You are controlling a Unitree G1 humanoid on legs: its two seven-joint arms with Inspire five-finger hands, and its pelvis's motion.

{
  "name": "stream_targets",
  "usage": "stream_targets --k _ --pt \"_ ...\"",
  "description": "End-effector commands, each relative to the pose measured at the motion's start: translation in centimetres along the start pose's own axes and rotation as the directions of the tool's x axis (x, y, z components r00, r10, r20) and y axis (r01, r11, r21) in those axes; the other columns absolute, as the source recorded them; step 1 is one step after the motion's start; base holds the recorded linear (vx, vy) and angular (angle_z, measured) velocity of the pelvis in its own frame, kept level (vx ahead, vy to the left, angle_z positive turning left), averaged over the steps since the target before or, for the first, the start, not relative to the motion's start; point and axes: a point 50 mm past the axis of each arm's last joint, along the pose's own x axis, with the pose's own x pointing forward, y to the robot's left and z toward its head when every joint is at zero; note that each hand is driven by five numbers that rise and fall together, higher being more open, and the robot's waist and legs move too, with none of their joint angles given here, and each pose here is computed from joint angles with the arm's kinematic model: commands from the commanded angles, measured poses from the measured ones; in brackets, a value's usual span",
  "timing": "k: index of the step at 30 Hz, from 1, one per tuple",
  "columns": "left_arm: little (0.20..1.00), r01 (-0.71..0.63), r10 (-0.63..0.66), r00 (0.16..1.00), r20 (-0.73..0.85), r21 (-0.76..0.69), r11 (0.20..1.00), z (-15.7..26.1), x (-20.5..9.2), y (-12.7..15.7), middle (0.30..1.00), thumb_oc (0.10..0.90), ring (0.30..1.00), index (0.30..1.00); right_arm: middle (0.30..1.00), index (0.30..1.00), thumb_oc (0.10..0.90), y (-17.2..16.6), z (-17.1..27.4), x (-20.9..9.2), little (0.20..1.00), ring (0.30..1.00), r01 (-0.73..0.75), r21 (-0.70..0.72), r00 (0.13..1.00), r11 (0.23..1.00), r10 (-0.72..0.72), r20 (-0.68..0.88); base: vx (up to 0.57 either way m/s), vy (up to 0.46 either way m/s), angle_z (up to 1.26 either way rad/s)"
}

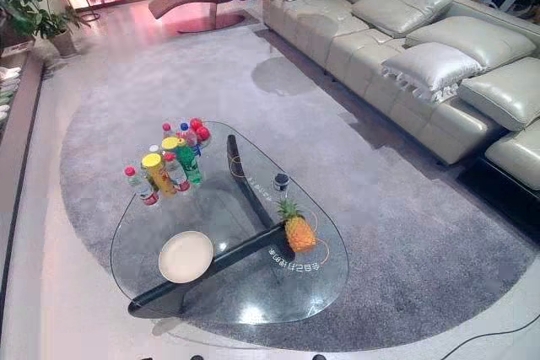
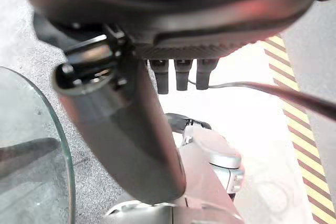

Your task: Pick up the fruit to the plate

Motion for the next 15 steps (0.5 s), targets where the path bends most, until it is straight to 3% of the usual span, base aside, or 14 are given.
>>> stream_targets --k 1,15 --pt "0.9 0.065 -0.067 0.996 0.057 0.028 0.997 3.1 0.4 -0.95 0.9 0.8 0.9 0.9 0.9 0.9 0.8 0.91 4.38 0.21 0.9 0.9 -0.041 0.018 0.991 0.999 0.038 0.128 -0.18 -0.108 -0.77" --pt "0.9 0.057 -0.057 0.996 0.071 0.007 0.998 3.0 0.36 -0.82 0.9 0.8 0.9 0.9 0.9 0.9 0.8 0.62 4.26 0.2 0.9 0.9 -0.036 0.019 0.991 0.999 0.033 0.127 0.0 0.0 0.0"
